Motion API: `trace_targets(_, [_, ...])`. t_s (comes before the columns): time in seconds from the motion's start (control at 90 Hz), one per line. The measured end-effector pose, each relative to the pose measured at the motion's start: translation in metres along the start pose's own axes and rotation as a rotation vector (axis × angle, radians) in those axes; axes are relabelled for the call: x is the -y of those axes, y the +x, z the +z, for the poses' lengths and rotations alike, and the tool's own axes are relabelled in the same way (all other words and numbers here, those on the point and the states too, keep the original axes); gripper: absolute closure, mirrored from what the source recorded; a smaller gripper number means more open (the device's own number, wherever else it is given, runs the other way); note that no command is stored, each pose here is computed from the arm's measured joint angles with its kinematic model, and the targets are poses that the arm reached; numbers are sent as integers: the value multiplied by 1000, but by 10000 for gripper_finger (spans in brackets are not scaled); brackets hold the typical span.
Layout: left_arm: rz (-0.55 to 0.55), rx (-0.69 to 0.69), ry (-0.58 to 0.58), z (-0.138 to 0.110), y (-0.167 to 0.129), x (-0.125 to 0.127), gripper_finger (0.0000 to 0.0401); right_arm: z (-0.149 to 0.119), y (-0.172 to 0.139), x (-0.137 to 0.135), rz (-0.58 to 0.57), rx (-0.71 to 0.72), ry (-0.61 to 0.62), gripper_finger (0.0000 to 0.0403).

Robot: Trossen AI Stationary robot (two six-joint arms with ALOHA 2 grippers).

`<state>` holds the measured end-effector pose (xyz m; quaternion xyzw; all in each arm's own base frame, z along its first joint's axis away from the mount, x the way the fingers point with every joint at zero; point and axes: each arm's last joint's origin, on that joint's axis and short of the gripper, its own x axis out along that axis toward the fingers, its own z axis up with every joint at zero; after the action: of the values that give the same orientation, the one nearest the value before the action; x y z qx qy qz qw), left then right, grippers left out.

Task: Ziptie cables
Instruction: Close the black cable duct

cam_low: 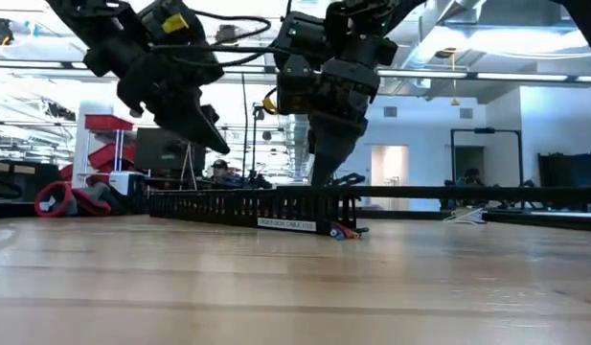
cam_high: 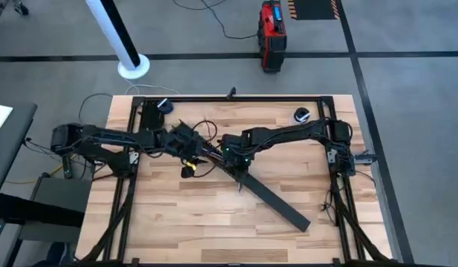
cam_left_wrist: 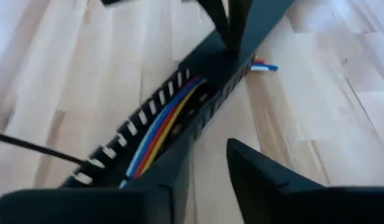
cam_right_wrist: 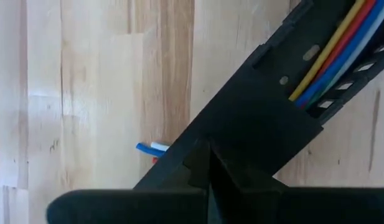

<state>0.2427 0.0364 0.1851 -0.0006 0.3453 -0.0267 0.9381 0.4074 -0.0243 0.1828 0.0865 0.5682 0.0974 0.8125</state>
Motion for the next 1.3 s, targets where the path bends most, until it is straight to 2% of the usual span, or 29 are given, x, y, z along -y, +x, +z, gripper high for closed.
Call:
trace_targets(0.1, [-5, -14, -41, -3, 12, -1, 388, 0, 0, 0, 3, -4, -6, 403])
trace_targets(0.222, [-80, 21, -75, -3, 29, 1, 398, 0, 0, 0, 3, -3, -6, 403])
trace_targets(0.544, [-137, 54, -101, -4, 53, 17, 401, 0, 0, 0, 3, -5, -9, 403])
trace_targets(0.778, [-88, 45, -142, -12, 70, 16, 401, -1, 0, 0, 3, -5, -12, 403])
trace_targets(0.933, [-9, 45, -162, -13, 71, 11, 401, 0, 0, 0, 3, -4, -13, 403])
trace_targets(1.3, [-1, 68, -187, -11, 71, 10, 401, 1, 0, 1, -3, 15, -18, 403])
